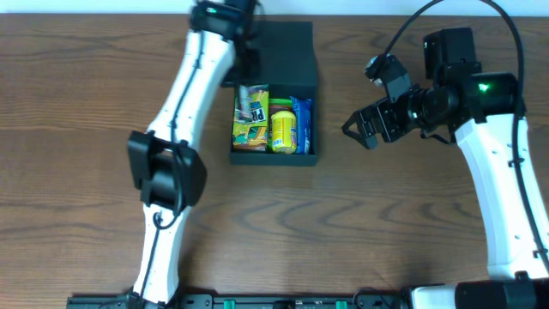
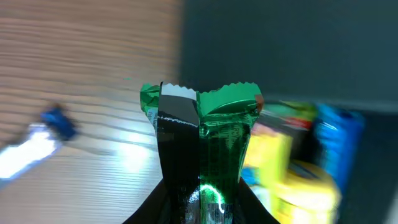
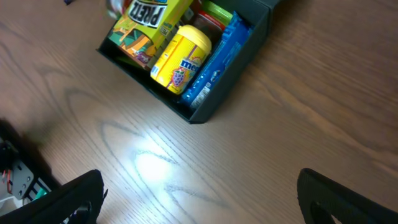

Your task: Pack container

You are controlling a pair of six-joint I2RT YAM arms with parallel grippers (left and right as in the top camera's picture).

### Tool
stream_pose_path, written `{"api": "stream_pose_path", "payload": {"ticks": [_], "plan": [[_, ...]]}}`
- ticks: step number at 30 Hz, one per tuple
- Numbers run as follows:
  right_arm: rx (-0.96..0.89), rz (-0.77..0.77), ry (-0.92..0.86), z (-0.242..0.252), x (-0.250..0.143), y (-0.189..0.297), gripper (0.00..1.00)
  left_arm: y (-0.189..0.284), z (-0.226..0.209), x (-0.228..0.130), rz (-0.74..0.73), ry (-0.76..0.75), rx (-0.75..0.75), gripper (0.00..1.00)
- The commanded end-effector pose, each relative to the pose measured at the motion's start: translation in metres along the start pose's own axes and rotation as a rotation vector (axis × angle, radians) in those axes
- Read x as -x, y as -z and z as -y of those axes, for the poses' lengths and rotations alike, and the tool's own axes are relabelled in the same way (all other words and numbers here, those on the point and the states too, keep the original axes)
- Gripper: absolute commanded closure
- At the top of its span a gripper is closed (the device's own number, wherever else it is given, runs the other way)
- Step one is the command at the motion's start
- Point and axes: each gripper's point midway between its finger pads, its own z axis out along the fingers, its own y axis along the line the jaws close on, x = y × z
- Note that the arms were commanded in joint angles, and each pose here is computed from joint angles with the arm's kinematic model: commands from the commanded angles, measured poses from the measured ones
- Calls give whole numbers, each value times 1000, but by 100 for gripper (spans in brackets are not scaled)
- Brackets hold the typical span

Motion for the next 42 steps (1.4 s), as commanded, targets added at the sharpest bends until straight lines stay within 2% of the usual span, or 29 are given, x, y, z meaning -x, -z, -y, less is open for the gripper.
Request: {"api": "stream_pose_path", "payload": {"ticks": [1,7,13,15,17,19,20,24,26,30,34,39,42], "plan": [[-20,22,1,7,1,10,1,5,46,-11,2,-42,-78,82],[-15,25,-10,10,0,11,1,6,100,-28,38,-115,-121,80],[6,23,-4,6,-1,11,1,-1,128,-42,35,-104,-134,76],[6,23,-4,6,-1,11,1,-5,130,-44,31,-106,-133,70],[6,23,-4,6,-1,11,1,-8,132,-43,29,-107,-136,55],[6,23,-5,6,-1,11,1,-11,133,-43,28,-107,-141,35],[6,22,-5,6,-1,11,1,-11,134,-43,29,-108,-141,30],[6,21,-6,6,-2,11,1,-6,128,-35,50,-95,-140,34],[7,21,-6,6,-2,11,1,4,113,-25,84,-76,-97,36],[7,21,-5,6,-2,11,1,46,53,0,190,-23,85,36],[5,24,0,6,-1,11,1,87,-8,14,226,-161,226,33],[3,32,5,6,1,11,1,110,-63,11,177,-165,239,36],[1,36,8,7,2,11,1,108,-90,3,131,-170,214,37]]}}
